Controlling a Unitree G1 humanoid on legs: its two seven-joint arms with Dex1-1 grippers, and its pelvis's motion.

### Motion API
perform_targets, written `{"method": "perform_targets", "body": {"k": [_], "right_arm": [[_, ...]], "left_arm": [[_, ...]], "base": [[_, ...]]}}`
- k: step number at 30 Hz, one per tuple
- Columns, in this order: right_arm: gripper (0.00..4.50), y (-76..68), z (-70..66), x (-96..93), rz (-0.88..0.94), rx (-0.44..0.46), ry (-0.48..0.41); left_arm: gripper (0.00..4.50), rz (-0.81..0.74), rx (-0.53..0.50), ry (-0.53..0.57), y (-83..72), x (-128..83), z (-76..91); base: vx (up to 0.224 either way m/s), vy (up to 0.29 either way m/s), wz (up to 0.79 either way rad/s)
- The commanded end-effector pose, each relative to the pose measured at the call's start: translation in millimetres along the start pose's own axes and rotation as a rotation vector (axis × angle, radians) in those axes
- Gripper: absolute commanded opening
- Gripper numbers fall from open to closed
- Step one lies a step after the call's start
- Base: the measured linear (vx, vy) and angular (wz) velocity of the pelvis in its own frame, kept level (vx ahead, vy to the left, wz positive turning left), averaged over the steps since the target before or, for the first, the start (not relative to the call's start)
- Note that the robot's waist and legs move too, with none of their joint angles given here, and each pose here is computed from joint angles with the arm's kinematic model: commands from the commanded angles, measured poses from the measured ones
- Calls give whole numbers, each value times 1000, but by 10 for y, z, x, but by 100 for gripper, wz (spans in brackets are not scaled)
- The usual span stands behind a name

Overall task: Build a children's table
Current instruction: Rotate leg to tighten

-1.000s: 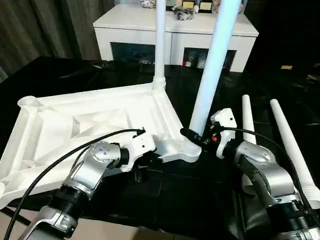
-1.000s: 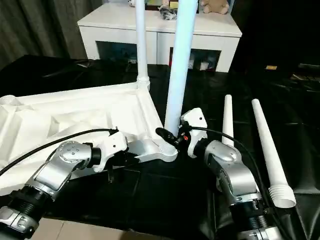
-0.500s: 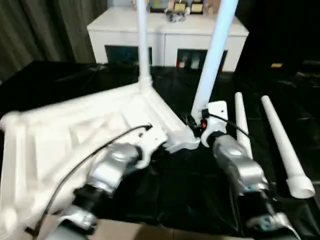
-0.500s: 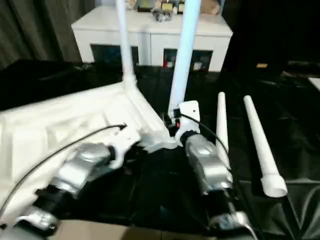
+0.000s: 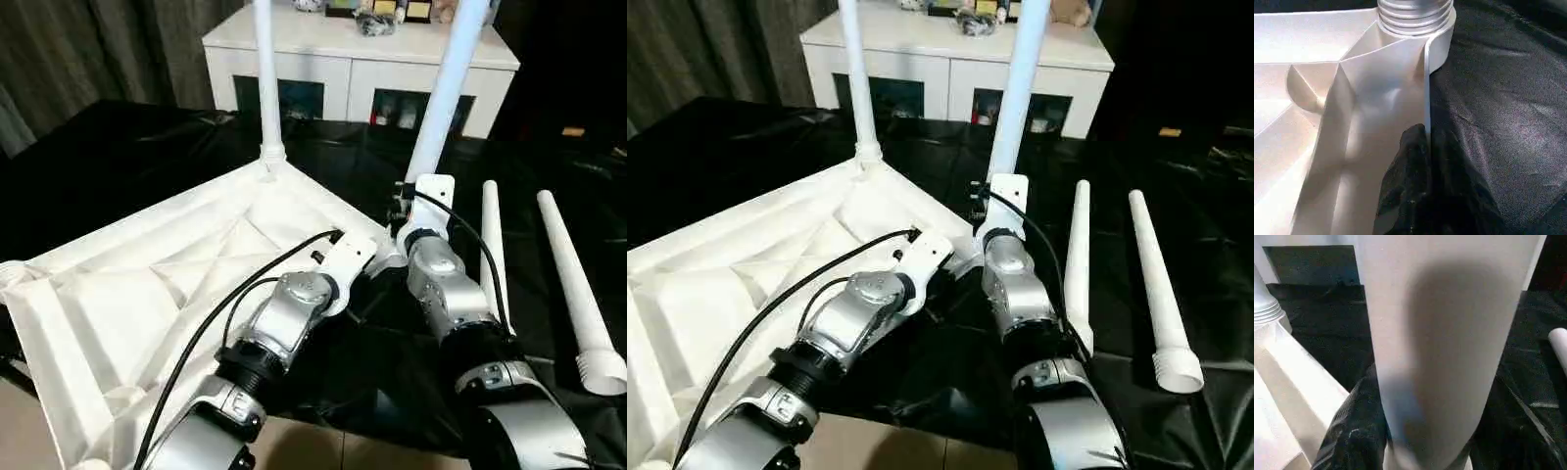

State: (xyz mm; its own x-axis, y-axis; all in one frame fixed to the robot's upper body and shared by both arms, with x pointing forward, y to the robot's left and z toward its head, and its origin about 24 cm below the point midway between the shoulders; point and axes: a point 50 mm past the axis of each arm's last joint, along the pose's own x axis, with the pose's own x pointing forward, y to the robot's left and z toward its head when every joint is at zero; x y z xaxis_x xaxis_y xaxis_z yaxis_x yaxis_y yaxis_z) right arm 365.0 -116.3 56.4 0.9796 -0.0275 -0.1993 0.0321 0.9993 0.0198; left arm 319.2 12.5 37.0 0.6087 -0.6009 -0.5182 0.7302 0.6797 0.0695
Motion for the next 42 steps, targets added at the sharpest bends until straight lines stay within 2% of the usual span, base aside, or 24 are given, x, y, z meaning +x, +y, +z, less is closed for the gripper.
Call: {"method": "perform_targets", "body": {"k": [1, 3, 7, 8, 10, 12, 19, 22, 24, 28, 31, 35, 36, 38, 40, 41, 42], "right_arm": [[184, -1, -807, -199, -14, 0, 347], [184, -1, -795, -189, -12, 9, 337], [184, 30, -663, -136, 41, 43, 240], [184, 30, -663, -136, 41, 43, 240], [240, 18, -545, -99, 65, 82, 170], [254, 12, -454, -78, 104, 105, 126], [309, -50, -259, -70, 184, 76, 14], [336, -96, -121, -109, 264, 54, -64], [336, -111, -97, -122, 282, 47, -78], [373, -165, 2, -233, 407, 8, -139], [402, -198, 35, -283, 443, -3, -157], [433, -290, 89, -430, 554, -50, -162], [433, -333, 98, -518, 618, -87, -145], [433, -348, 88, -559, 658, -107, -128], [433, -393, 33, -664, 755, -174, -78], [433, -397, 27, -673, 763, -179, -72], [433, -434, -34, -752, 830, -231, -26]], "left_arm": [[0, -19, 55, -152, -72, 6, 396], [0, -16, 51, -148, -60, 7, 387], [0, 1, 55, -150, 21, -18, 359], [0, 1, 55, -150, 21, -18, 359], [0, 0, 65, -159, 83, -71, 324], [0, -27, 81, -167, 116, -120, 289], [0, -55, 109, -182, 201, -236, 236], [0, -74, 126, -188, 265, -313, 194], [0, -85, 140, -191, 277, -332, 188], [0, -134, 176, -168, 354, -418, 115], [0, -178, 208, -173, 366, -463, 95], [0, -318, 288, -161, 373, -604, -1], [0, -394, 331, -154, 374, -682, -50], [0, -417, 340, -149, 383, -713, -68], [0, -449, 354, -137, 424, -768, -102], [0, -452, 355, -135, 428, -772, -105], [0, -473, 366, -120, 467, -812, -136]], "base": [[0, 0, 0], [0, 0, 0], [0, 0, 0], [0, 0, 0], [0, 0, 0], [0, 0, 0], [0, 0, 0], [0, 0, 0], [0, 0, 0], [0, 0, 0], [0, 0, 0], [0, 0, 0], [0, 0, 0], [0, 0, 0], [0, 0, 0], [0, 0, 0], [0, 0, 0]]}}
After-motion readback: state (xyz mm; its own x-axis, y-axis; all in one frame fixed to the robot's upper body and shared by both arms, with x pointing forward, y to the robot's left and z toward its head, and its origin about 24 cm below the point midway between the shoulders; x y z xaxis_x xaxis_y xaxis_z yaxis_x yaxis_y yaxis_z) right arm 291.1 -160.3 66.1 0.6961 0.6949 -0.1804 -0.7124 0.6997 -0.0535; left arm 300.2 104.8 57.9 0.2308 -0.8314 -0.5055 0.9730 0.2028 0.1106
